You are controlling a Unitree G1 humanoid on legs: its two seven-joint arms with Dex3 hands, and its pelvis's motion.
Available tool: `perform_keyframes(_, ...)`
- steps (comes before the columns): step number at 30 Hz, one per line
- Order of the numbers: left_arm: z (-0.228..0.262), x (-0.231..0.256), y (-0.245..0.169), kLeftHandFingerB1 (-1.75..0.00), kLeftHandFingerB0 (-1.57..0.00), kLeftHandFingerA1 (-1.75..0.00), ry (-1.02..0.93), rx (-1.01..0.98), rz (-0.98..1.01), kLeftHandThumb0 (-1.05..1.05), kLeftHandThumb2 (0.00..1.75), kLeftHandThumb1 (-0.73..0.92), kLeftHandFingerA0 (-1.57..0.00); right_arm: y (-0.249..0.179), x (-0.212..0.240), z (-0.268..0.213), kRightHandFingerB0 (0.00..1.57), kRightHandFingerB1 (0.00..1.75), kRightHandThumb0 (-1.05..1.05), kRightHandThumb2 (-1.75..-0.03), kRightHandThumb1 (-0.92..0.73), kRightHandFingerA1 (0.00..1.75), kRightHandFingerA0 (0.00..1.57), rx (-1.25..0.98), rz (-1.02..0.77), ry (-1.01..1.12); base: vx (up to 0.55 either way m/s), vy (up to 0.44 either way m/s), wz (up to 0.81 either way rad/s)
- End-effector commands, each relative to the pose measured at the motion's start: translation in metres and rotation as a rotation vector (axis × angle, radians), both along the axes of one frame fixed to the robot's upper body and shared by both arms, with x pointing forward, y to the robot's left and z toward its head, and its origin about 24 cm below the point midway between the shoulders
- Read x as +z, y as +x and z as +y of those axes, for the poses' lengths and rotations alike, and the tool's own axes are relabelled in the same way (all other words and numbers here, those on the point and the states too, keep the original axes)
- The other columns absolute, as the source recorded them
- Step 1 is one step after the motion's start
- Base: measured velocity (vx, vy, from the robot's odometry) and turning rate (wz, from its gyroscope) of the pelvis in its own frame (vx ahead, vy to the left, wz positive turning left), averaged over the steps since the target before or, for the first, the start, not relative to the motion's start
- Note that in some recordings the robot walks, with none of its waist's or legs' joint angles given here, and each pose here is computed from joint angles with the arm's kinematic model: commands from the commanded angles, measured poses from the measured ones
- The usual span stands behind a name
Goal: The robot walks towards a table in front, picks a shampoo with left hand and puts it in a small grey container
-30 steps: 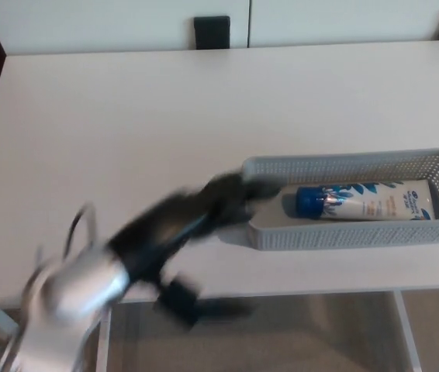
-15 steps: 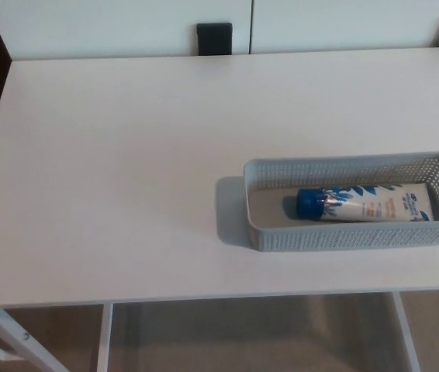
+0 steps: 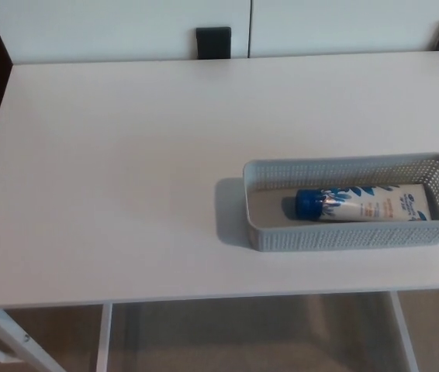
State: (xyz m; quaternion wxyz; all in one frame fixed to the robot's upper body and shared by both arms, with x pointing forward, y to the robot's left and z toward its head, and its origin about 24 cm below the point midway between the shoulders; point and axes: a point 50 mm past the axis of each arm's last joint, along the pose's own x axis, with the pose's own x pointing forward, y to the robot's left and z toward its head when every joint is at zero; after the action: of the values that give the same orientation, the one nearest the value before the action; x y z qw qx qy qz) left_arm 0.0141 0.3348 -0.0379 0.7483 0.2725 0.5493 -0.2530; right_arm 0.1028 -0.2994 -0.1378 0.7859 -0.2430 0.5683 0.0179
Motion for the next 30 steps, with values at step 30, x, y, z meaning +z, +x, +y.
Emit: perform_keyframes(30,0.04,-0.069,-0.02,-0.29,-0.22,-0.41,0.435,0.318,0.071,-0.5,0.59,0.66,-0.46,-0.026,0.0,-0.011,0.53,0.42,-0.38,-0.6,-0.66,0.54,0.69,0.042,0.067,-0.02,0.0,0.0,0.0)
